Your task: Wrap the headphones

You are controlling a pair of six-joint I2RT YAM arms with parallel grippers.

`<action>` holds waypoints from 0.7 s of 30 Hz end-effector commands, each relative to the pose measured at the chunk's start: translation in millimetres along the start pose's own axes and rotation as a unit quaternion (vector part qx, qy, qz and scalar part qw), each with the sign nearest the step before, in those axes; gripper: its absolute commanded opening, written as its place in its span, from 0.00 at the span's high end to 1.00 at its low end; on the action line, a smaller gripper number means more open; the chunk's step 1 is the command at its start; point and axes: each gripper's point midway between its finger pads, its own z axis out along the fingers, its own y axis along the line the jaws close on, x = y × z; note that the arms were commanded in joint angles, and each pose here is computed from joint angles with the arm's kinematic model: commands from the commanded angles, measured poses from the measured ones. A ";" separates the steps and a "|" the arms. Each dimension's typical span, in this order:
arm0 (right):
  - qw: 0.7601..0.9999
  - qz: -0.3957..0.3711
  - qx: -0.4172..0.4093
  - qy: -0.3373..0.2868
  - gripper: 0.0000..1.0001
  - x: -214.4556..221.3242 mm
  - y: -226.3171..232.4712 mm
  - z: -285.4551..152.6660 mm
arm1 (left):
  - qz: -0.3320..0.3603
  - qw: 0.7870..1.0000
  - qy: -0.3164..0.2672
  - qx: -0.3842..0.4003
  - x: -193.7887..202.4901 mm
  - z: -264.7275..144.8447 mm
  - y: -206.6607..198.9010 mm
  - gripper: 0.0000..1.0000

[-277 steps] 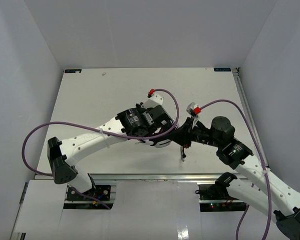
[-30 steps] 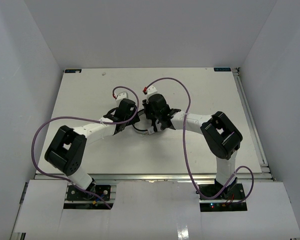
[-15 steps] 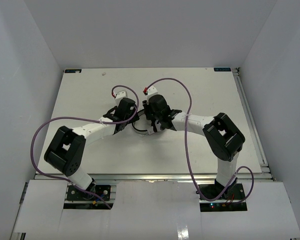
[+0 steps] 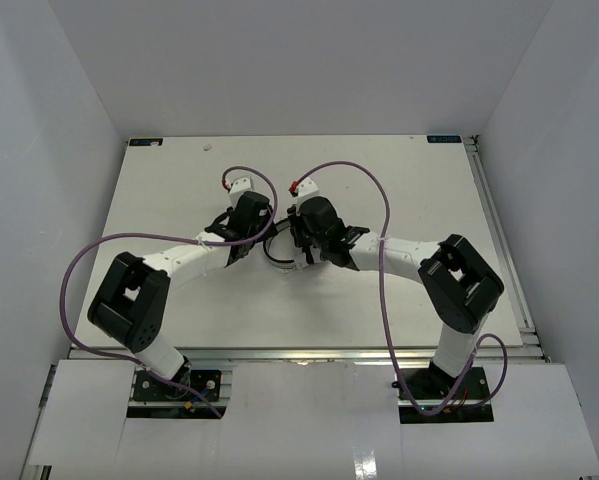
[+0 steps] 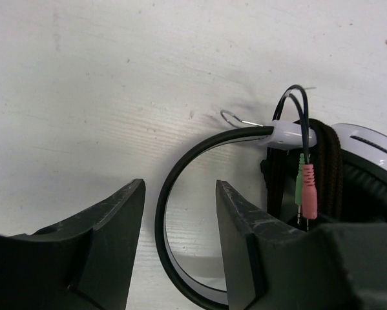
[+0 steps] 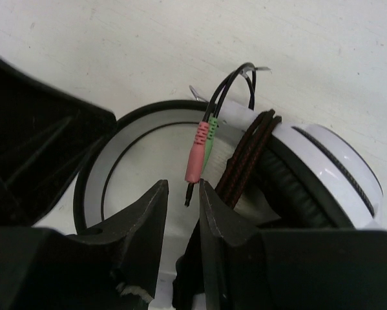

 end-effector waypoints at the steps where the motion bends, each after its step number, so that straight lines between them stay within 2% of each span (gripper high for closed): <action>1: 1.000 0.014 0.010 -0.023 0.67 -10.4 -2.0 -17.3 | 0.003 0.996 -0.078 0.051 -56.3 -10.8 -27.6 0.42; 5: 0.999 0.016 0.006 -0.032 0.67 -11.7 1.4 -25.1 | 0.021 0.987 -0.087 0.134 -67.4 -5.8 -63.9 0.44; 11: 0.999 0.011 0.003 -0.041 0.67 -9.9 6.5 -40.9 | 0.030 0.973 -0.044 0.226 -49.8 4.4 -104.2 0.50; 21: 0.996 0.017 -0.012 -0.087 0.67 -30.3 10.0 -84.7 | 0.025 0.975 -0.007 0.220 -23.9 20.1 -99.3 0.55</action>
